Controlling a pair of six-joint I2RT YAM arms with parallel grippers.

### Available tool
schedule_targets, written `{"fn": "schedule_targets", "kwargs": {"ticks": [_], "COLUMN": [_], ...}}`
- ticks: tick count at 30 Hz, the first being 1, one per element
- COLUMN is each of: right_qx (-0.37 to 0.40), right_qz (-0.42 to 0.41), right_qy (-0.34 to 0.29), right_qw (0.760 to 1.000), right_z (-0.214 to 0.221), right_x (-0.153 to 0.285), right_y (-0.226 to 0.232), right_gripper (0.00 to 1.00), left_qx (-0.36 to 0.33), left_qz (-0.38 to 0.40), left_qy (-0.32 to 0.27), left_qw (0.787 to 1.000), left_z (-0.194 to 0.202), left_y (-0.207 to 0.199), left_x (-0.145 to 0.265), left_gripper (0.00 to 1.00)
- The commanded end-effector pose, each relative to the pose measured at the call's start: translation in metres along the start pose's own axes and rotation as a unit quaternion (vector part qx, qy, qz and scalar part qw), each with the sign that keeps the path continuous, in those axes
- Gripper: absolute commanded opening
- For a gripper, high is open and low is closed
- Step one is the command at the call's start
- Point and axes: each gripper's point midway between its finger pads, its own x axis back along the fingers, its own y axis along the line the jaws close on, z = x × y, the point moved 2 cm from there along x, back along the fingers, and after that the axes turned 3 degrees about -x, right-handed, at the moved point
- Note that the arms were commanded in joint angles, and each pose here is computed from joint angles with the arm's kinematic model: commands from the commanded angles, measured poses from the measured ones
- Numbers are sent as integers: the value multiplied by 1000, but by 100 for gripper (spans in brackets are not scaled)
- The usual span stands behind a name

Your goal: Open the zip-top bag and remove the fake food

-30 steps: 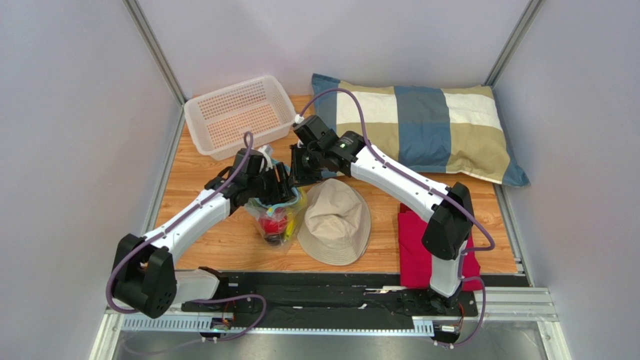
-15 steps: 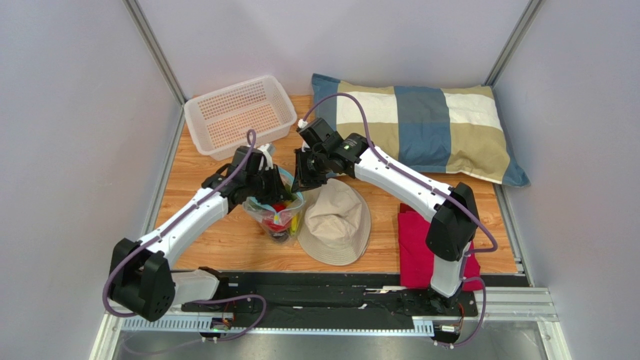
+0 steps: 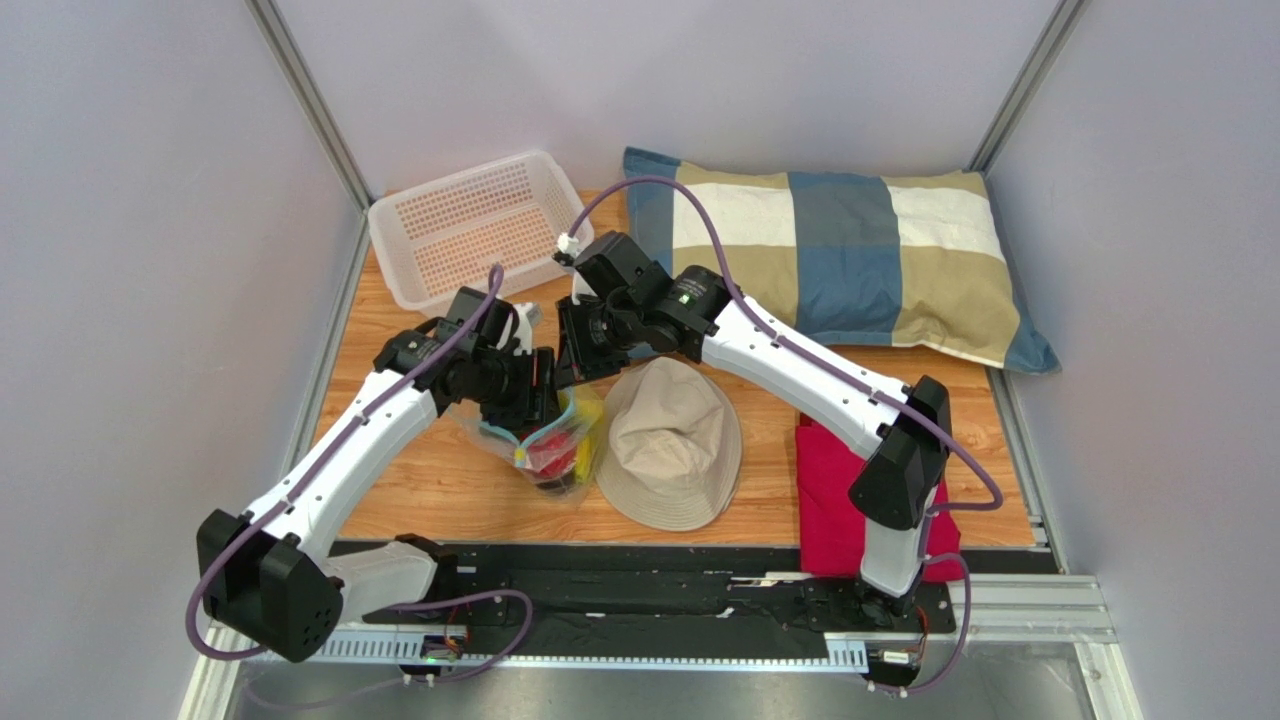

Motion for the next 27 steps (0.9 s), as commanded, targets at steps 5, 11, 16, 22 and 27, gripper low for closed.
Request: {"fn": "schedule_targets", "kwargs": {"ticks": [5, 11, 16, 22, 27], "right_qx": [19, 17, 12, 8, 7], "right_qz": [-30, -22, -27, -19, -8], "right_qy": [-20, -19, -15, -15, -12], "right_qw": [999, 999, 999, 1000, 1000], "right_z": [-13, -11, -8, -5, 2], "right_x": [12, 8, 1, -1, -1], "right_y": [25, 19, 18, 12, 3], "right_gripper": [0, 0, 0, 0, 0], "left_qx": [-37, -23, 11, 55, 48], "left_qz": [7, 50, 4, -19, -4], "left_qy": [81, 100, 67, 72, 4], "left_qw": [996, 994, 998, 996, 999], "left_z": [29, 45, 40, 48, 33], "left_y": [6, -1, 12, 24, 14], "left_x": [0, -5, -17, -38, -17], "left_gripper": [73, 72, 80, 77, 37]}}
